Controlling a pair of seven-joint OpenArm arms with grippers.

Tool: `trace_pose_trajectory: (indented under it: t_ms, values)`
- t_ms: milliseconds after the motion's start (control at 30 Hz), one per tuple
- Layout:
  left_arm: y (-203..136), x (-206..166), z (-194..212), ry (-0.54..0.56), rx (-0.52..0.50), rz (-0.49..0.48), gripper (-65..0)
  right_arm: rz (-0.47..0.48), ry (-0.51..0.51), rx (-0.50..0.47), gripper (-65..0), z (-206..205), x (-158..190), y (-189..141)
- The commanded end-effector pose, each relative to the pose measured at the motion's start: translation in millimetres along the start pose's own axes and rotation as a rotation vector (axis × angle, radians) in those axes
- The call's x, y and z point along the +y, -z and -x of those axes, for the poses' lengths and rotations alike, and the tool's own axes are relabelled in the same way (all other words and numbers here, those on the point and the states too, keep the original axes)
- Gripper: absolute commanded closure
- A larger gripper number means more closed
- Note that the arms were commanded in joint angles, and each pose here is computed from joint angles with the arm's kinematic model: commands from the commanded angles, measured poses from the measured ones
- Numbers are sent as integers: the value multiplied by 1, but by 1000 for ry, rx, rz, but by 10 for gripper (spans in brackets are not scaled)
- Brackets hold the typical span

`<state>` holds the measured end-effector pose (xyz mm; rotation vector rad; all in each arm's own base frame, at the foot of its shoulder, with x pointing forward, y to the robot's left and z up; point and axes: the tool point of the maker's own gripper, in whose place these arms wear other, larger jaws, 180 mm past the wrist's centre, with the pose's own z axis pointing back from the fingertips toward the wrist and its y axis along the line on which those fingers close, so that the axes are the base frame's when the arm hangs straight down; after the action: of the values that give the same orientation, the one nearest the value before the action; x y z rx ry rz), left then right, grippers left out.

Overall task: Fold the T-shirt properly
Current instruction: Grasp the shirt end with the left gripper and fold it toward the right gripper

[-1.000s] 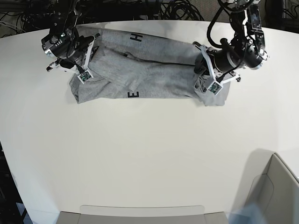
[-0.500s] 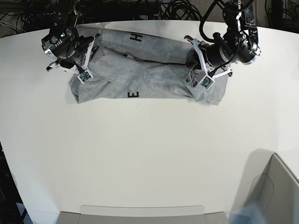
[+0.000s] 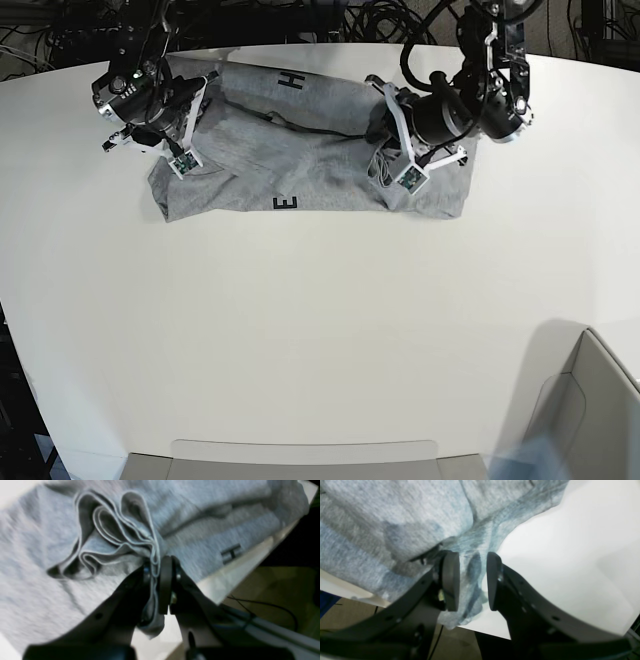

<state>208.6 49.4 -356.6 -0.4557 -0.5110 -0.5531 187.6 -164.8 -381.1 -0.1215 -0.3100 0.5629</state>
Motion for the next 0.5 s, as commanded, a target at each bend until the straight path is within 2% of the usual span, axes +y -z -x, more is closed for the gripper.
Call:
trace_pose_trajectory:
  t_ms: [0,100,167,267,333,467]
  values:
    - [-3,-3,-11,11,-43,8,0,15,-18,-20,-186,-5,-4,-4]
    - [-3,-2,-13,14,-46,7,-14,15,-18,-20,-186,-5,-4,-4]
    - [-4,0,-13,9,-47,1,-119,15,-18,-20,-186,-5,-4,-4]
    - [-4,0,-10,4,-42,2,-233,15,-18,-20,-186,-5,-4,-4]
    - [-4,-1,-9,3,-41,4,-257,15,-18,-20,-186,-5,-4,-4]
    - [-4,-2,-11,9,-44,7,-232,16,-18,-22,-186,-5,-5,-4]
